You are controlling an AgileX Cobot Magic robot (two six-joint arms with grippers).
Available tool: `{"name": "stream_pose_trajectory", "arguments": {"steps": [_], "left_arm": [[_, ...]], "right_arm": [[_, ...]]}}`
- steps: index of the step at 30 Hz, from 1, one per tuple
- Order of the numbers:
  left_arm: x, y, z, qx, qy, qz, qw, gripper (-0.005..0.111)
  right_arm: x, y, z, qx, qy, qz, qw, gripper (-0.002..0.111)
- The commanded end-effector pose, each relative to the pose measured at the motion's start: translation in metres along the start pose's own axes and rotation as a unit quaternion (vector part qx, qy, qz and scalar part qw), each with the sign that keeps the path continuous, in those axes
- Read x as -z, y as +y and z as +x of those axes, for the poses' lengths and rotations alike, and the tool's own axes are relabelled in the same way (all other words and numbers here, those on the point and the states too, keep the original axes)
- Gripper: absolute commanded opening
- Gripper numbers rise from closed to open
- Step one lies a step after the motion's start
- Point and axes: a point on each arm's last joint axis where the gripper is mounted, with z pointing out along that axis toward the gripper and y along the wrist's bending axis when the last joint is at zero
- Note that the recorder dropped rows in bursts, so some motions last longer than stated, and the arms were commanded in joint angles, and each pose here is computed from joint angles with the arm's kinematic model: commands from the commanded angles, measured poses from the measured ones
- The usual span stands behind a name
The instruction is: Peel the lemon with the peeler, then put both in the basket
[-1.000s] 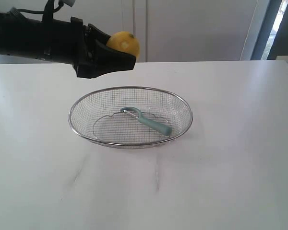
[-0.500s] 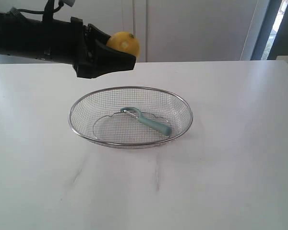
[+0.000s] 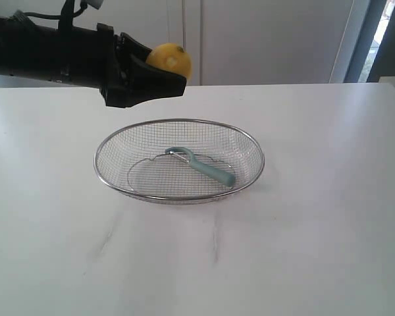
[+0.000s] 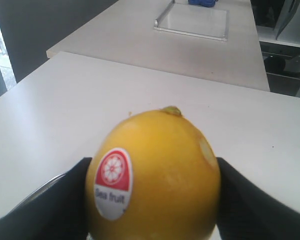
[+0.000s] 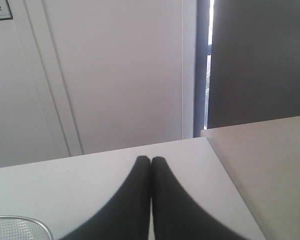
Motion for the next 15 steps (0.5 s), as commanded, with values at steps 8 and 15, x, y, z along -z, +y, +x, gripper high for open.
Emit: {"name": "stream_pose_trajectory", "arguments": {"steps": [8,15], "left_arm": [[0.001,-0.002,-0.006,0.005,-0.016,0.005,1.000,0.000],[0.001,-0.002,-0.006,0.005,-0.016,0.005,1.000,0.000]], "right_arm": [[0.017,-0.001,-0.001,0.015,-0.037,0.007,0.999,0.000],[0.017,-0.006,0.024,0.042,-0.062,0.023,0.997,0.000]]}}
